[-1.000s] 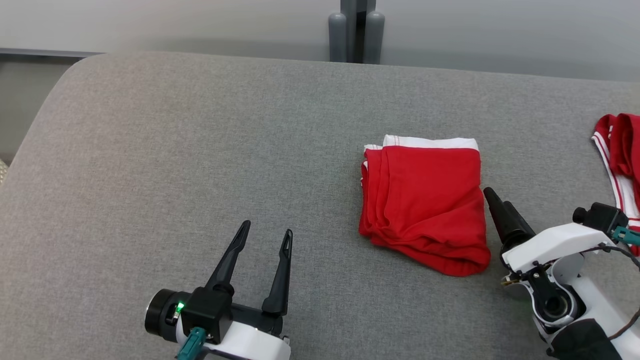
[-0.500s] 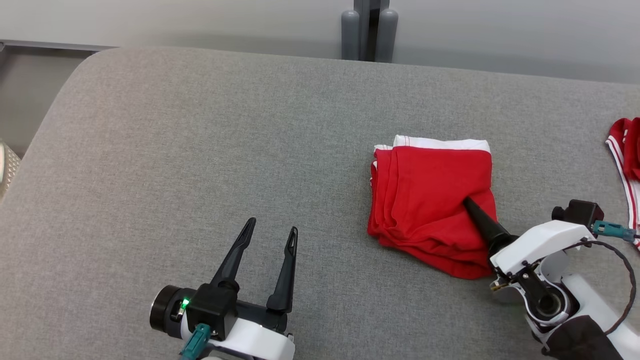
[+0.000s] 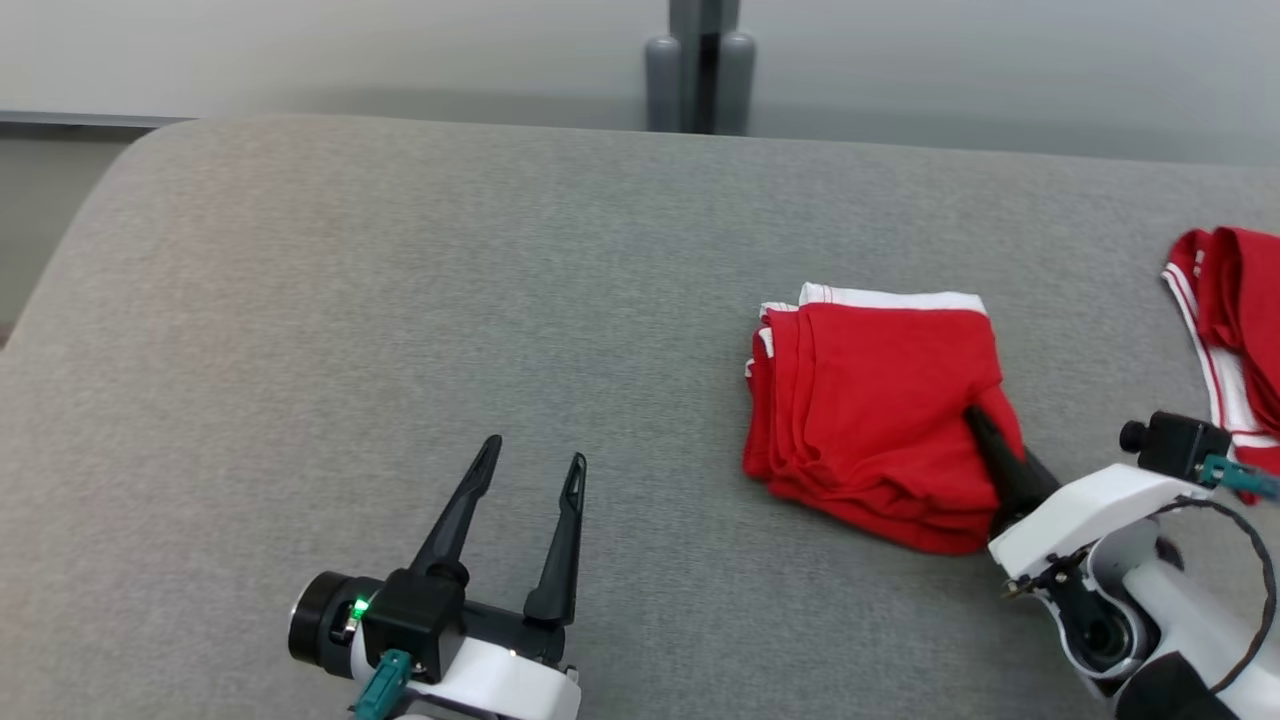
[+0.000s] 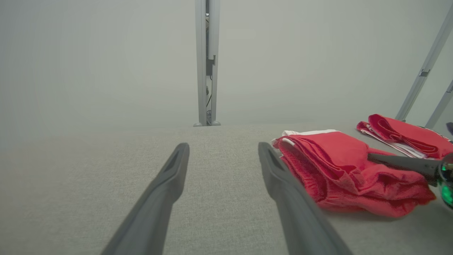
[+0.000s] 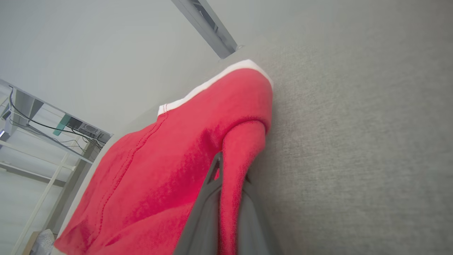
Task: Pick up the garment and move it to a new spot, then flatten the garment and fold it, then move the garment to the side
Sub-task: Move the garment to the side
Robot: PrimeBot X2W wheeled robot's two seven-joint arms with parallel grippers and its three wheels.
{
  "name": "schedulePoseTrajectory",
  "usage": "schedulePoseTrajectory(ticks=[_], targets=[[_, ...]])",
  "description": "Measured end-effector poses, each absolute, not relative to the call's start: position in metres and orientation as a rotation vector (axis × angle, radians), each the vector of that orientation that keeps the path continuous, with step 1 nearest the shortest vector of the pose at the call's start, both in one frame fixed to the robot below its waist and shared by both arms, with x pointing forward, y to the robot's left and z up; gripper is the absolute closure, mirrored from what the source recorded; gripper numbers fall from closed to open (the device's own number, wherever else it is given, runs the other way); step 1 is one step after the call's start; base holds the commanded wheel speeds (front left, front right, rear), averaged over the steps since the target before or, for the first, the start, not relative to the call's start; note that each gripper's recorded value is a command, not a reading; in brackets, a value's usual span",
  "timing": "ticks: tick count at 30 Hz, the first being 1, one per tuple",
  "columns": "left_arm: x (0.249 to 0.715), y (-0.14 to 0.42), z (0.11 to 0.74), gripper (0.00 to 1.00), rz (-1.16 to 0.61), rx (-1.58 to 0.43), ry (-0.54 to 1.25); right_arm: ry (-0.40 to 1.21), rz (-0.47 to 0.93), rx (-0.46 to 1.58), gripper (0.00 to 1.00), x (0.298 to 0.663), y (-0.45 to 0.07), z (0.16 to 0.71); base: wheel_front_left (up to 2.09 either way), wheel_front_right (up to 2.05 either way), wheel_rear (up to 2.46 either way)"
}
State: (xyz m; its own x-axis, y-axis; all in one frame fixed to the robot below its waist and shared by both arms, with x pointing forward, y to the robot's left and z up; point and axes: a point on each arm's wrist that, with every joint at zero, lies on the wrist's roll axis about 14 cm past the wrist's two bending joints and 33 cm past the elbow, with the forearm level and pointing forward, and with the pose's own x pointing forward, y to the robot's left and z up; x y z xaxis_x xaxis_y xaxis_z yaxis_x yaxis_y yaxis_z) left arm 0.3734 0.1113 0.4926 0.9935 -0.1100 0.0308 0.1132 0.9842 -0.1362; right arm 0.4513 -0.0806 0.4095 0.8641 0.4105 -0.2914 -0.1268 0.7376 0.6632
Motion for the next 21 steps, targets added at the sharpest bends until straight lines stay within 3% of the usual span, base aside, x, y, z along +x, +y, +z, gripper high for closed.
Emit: schedulePoseTrajectory(ticks=[13, 21], targets=[[0.409, 0.055, 0.486, 0.0, -0.306, -0.137, -0.029, 0.303, 0.251, 0.152, 1.0, 0.474, -0.207, 0.438, 0.0, 0.0, 0.0], [0.438, 0.014, 0.481, 0.0, -0.445, -0.152, -0.052, 0.301, 0.194, -0.133, 1.0, 0.493, -0.277, 0.452, 0.0, 0.0, 0.0]])
